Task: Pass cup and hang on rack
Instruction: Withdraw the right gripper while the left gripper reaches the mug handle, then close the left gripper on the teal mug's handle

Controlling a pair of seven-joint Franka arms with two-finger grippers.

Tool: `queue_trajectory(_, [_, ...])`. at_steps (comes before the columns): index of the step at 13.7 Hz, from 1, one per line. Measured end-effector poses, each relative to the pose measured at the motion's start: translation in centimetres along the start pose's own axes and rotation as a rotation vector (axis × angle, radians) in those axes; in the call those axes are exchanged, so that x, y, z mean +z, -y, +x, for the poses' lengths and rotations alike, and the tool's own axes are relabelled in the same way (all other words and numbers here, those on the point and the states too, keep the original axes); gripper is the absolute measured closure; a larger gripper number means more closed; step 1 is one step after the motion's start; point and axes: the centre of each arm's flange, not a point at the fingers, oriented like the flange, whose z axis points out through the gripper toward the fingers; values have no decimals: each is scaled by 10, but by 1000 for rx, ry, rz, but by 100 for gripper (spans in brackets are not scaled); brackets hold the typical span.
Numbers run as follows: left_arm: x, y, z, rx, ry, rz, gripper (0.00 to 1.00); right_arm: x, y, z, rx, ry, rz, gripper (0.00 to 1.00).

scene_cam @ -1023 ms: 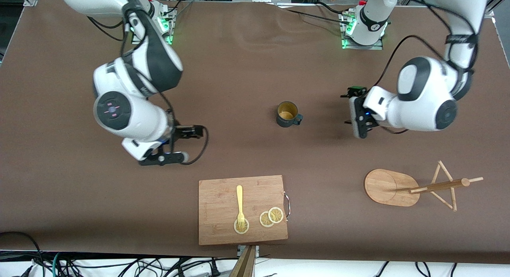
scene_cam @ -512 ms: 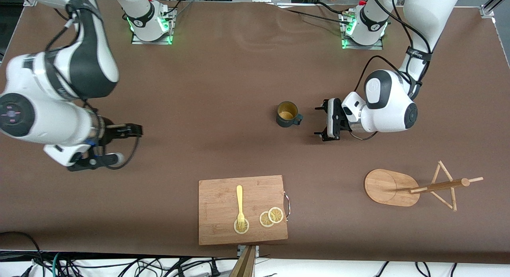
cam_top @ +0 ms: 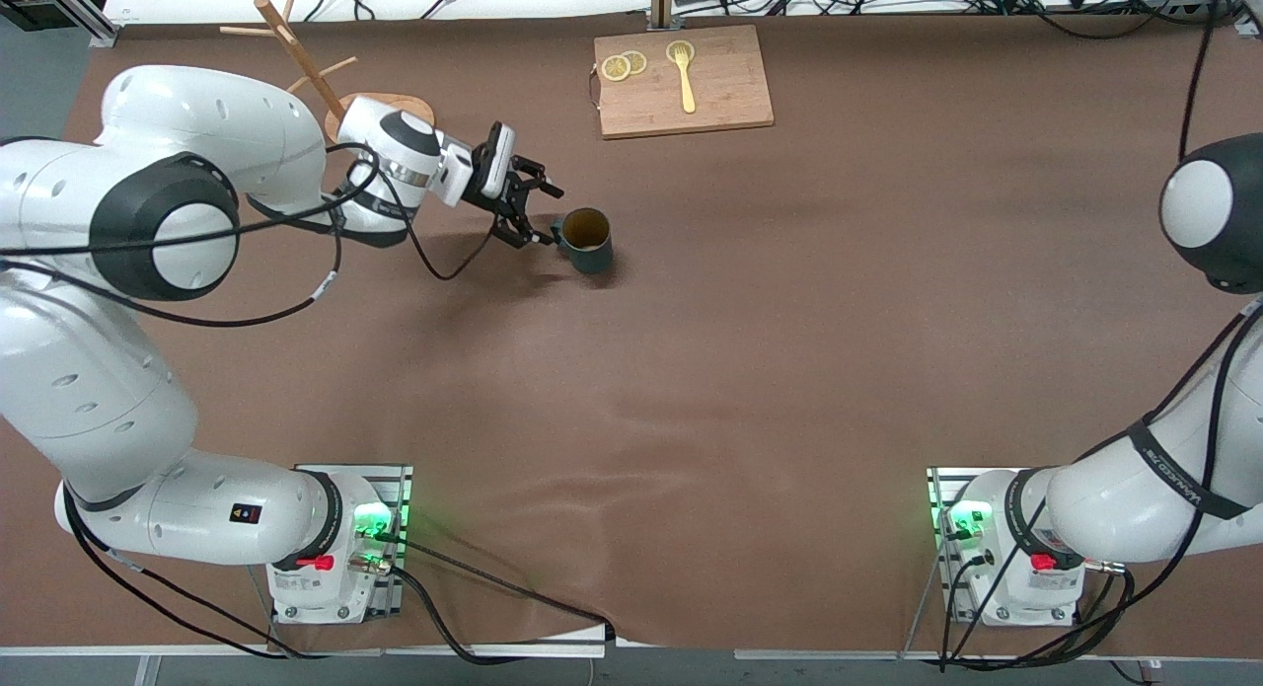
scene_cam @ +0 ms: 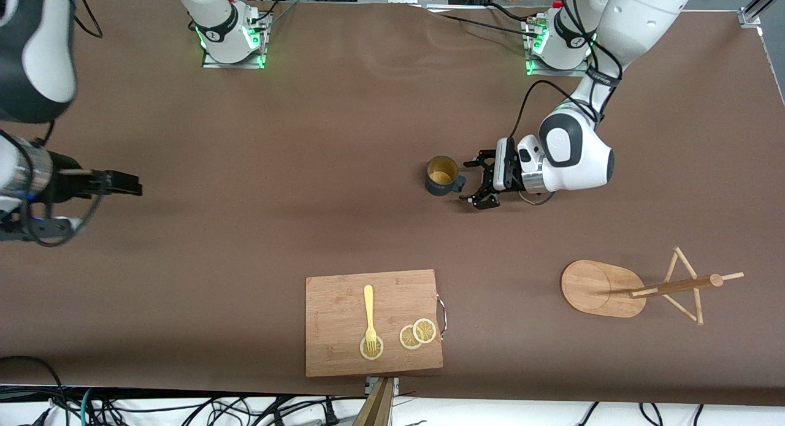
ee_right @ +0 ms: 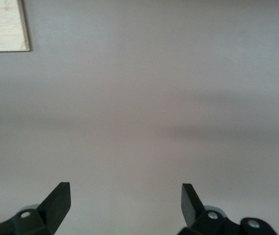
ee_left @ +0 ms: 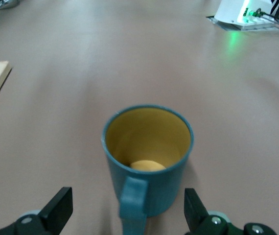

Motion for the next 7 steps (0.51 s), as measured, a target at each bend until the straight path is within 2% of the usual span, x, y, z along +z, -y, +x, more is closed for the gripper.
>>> queue_trajectory(3, [13, -14, -37, 67, -68, 10, 0, -28, -31, -25, 40, -30, -36, 0])
queue_trajectory(7, [-1, -11, -47, 37, -138, 28, 42, -69, -54, -54, 76, -100, -54, 0])
